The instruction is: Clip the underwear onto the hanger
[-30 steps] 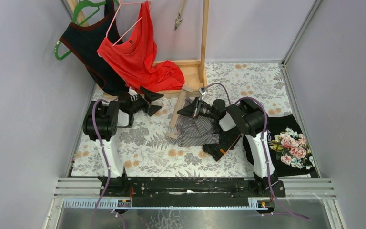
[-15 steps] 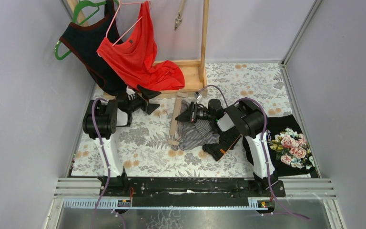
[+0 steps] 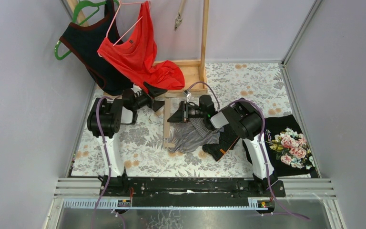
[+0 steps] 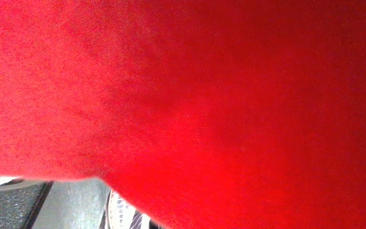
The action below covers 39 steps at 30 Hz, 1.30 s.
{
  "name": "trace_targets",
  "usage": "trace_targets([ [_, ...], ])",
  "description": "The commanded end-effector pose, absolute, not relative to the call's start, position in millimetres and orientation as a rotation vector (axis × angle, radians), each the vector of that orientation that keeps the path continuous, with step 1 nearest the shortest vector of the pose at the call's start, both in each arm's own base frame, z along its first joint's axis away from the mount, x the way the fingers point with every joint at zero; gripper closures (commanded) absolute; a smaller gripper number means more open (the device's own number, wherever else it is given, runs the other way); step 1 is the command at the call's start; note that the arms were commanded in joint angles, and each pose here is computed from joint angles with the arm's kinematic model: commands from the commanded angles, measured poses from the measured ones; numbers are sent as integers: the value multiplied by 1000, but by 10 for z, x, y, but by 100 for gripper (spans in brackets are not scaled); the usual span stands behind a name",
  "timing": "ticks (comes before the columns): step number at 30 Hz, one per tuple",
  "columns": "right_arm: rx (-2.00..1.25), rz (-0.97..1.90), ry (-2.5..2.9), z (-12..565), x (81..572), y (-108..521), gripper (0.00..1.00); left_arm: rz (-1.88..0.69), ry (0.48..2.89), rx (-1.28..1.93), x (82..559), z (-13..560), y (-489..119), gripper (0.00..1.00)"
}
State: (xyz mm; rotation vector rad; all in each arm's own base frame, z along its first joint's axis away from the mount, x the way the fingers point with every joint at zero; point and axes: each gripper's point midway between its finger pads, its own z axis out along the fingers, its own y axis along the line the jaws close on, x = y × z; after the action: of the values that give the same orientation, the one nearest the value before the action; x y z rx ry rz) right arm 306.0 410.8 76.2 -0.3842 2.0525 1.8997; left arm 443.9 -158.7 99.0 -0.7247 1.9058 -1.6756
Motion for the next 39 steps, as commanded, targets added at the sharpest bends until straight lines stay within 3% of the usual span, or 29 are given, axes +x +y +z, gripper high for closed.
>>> trace_targets([
  [1,-526,1949,1956,1068,2974,4222,91,-1690,1853,-640,4512,1137,-1649,2],
  [25,-488,1972,1940,1045,2976,4326,93,-1752,1771,-609,4482,1249,-1713,17],
  [34,-475,1994,1932,1053,2984,4342,93,-1773,1745,-604,4429,1257,-1717,29],
  [39,-466,2008,1924,1061,2987,4340,93,-1798,1715,-585,4381,1296,-1718,50],
])
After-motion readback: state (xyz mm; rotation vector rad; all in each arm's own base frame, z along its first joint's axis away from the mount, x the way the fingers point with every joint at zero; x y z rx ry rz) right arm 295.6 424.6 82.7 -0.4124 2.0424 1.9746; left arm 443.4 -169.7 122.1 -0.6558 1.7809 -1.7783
